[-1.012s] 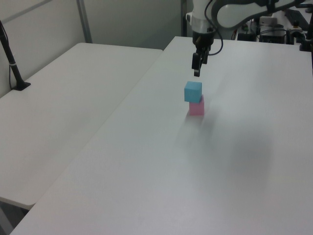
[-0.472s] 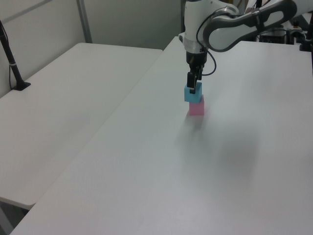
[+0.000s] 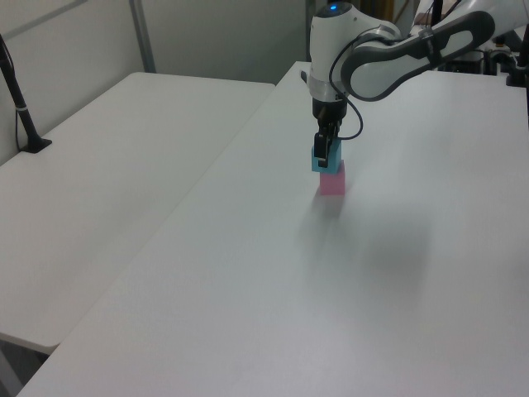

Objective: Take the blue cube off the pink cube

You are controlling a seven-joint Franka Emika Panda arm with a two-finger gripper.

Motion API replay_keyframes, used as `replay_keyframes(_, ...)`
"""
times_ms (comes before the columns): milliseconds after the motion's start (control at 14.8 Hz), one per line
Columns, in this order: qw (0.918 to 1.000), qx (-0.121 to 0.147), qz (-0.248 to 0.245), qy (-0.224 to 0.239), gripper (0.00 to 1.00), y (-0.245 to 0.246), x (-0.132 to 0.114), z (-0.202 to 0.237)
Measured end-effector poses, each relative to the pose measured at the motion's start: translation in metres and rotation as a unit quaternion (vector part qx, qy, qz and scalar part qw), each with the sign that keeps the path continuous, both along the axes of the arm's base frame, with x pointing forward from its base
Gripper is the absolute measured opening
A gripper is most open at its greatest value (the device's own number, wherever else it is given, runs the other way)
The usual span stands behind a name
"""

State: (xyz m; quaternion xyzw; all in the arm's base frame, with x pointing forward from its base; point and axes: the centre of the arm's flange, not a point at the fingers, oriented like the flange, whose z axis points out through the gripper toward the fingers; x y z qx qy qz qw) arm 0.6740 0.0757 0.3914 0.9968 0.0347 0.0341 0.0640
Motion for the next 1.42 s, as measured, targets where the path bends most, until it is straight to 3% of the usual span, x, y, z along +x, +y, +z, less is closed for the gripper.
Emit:
replay_keyframes(135, 1.0, 0.0, 0.0, -0.001, 0.59, 0.0, 0.0, 0.001)
replay_keyframes(405, 0.9998, 0.002, 0.003, -0.018, 0.59, -0.011, -0.002, 0.031)
replay_keyframes(742, 0.9995, -0.006, 0.028, 0.009, 0.58, -0.131, -0.021, 0.075)
replay_keyframes(945, 0.9983, -0.015, 0.038, 0.041, 0.58, -0.228, -0.035, 0.047)
replay_keyframes(1079, 0.9986, -0.024, 0.032, 0.034, 0.58, -0.275, -0.037, 0.022)
replay_keyframes(1214, 0.9986, -0.036, 0.025, 0.03, 0.58, -0.298, -0.032, -0.012)
replay_keyframes(1417, 0.9992, -0.027, 0.023, 0.02, 0.58, -0.284, -0.02, -0.044)
